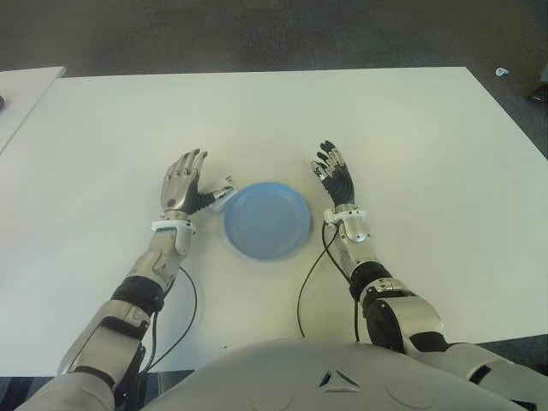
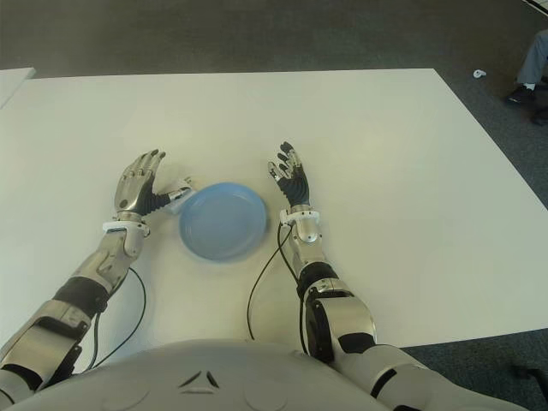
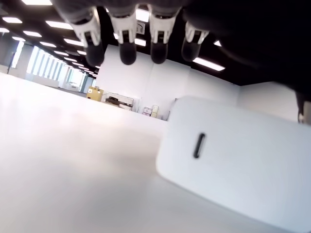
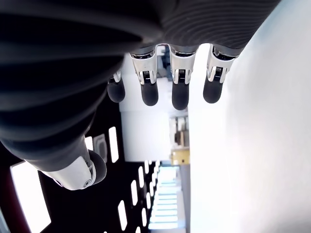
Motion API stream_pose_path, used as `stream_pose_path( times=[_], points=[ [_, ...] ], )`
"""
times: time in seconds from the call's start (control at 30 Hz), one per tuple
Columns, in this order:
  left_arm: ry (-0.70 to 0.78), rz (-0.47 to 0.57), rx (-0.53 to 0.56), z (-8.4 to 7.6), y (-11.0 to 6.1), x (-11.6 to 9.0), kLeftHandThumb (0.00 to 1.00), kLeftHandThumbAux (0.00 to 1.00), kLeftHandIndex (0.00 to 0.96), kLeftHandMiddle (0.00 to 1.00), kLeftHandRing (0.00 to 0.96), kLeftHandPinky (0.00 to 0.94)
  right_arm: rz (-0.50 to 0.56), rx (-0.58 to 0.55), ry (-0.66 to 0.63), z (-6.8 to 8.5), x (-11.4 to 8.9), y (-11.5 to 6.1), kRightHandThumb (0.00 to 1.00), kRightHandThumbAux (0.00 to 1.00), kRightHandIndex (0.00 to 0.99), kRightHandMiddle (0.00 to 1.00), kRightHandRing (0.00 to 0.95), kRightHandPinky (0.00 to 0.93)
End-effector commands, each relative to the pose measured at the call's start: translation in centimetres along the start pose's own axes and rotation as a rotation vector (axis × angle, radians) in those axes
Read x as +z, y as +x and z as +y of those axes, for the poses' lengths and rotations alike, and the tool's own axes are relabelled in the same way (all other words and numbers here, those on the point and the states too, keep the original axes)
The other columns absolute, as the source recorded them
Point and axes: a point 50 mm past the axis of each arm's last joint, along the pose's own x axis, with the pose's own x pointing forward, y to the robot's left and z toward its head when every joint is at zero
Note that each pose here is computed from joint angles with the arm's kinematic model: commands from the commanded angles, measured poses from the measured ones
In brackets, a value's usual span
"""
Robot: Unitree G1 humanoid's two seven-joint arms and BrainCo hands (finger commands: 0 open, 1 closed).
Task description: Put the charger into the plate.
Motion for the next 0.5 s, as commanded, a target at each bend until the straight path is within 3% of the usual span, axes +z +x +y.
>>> stream_pose_path(
  times=[0.03,0.5],
  points=[
    [0.008,0.009,-0.046,-0.24,-0.52,-0.27,0.04,0.369,0.074,0.029,0.0,0.0,0.242,-0.056,0.016,-1.23,-4.82,-4.4,0.183,0.65,0.042,0.109,0.101,0.112],
    [0.031,-0.002,-0.031,0.06,-0.63,-0.14,0.053,0.362,0.077,0.026,0.0,0.0,0.246,-0.049,0.032,-1.56,-4.89,-4.49,0.18,0.66,0.035,0.112,0.101,0.096]
  ],
)
